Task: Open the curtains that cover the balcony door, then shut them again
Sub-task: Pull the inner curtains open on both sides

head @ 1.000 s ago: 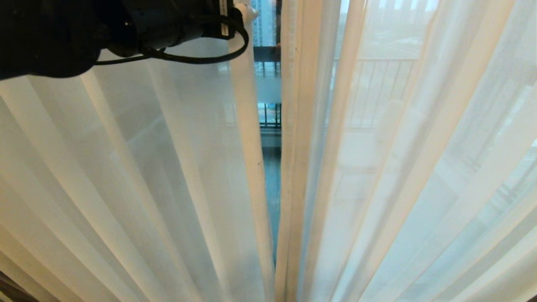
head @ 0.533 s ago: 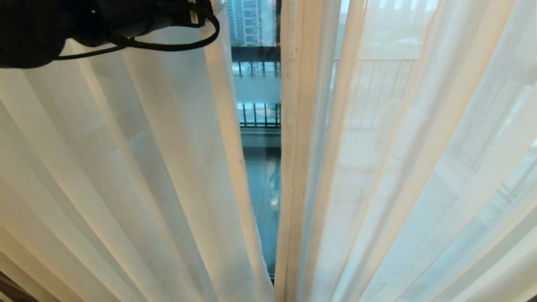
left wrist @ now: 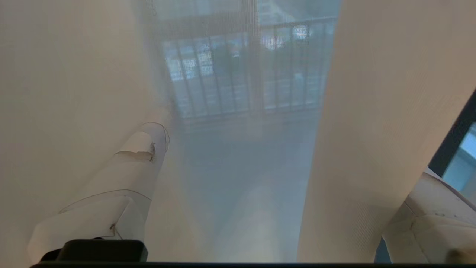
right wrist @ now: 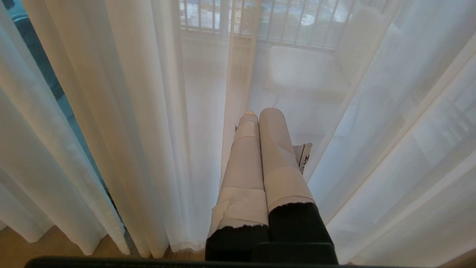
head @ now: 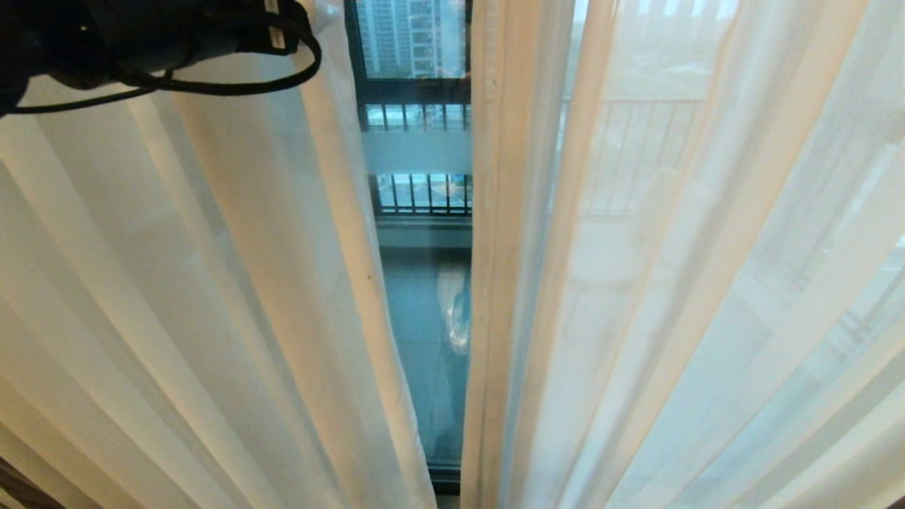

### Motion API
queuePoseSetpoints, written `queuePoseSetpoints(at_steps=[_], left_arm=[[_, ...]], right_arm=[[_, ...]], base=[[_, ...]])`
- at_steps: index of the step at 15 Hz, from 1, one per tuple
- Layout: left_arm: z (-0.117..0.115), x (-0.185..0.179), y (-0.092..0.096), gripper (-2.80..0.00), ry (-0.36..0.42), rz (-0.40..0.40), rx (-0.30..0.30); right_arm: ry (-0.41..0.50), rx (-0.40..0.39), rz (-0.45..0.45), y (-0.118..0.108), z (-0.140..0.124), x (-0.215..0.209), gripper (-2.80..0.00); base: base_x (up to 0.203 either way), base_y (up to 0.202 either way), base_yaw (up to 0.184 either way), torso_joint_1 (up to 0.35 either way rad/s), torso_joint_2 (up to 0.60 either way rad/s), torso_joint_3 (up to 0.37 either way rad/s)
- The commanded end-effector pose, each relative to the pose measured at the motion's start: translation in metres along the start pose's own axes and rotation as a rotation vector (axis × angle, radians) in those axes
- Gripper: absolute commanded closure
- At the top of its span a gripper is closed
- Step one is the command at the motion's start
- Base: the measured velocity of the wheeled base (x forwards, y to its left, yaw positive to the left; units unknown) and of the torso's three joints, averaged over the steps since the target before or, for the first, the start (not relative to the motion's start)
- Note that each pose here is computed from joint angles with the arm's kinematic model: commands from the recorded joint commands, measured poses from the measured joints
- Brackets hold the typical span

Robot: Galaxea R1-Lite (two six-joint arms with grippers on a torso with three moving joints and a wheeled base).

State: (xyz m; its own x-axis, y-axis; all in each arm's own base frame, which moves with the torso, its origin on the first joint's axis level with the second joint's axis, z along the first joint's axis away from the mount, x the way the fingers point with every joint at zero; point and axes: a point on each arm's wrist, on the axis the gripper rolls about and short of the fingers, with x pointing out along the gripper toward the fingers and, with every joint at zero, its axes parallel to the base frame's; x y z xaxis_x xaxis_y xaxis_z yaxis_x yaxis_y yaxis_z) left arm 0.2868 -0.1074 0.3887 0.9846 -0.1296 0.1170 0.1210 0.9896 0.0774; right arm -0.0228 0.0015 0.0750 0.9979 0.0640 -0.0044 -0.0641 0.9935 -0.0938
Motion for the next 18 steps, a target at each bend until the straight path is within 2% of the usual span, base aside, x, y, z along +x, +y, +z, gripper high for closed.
queuePoseSetpoints(at_steps=[1,4,5,8,11,18], left_arm=[[0.004,-0.010,0.010,-2.80,-0.011,0.025,-0.002],[0.004,-0.013,0.013,-2.80,-0.008,0.032,-0.002],[0.004,-0.014,0.013,0.00,-0.007,0.032,-0.001],[0.004,-0.014,0.014,0.00,-0.006,0.040,-0.001],[0.006,-0.017,0.020,0.00,-0.008,0.085,0.001],[0.002,-0.038,0.047,0.00,0.011,0.174,0.014]], right_arm=[[0.000,-0.001,0.001,0.000,0.000,0.000,0.00],[0.000,-0.001,0.001,0.000,0.000,0.000,0.00],[0.000,-0.001,0.001,0.000,0.000,0.000,0.00],[0.000,-0.001,0.001,0.000,0.000,0.000,0.00],[0.000,-0.001,0.002,0.000,0.000,0.000,0.00],[0.000,-0.001,0.002,0.000,0.000,0.000,0.00]], base=[[0.000,0.000,0.000,0.000,0.00,0.000],[0.000,0.000,0.000,0.000,0.00,0.000],[0.000,0.000,0.000,0.000,0.00,0.000],[0.000,0.000,0.000,0.000,0.00,0.000],[0.000,0.000,0.000,0.000,0.00,0.000],[0.000,0.000,0.000,0.000,0.00,0.000]])
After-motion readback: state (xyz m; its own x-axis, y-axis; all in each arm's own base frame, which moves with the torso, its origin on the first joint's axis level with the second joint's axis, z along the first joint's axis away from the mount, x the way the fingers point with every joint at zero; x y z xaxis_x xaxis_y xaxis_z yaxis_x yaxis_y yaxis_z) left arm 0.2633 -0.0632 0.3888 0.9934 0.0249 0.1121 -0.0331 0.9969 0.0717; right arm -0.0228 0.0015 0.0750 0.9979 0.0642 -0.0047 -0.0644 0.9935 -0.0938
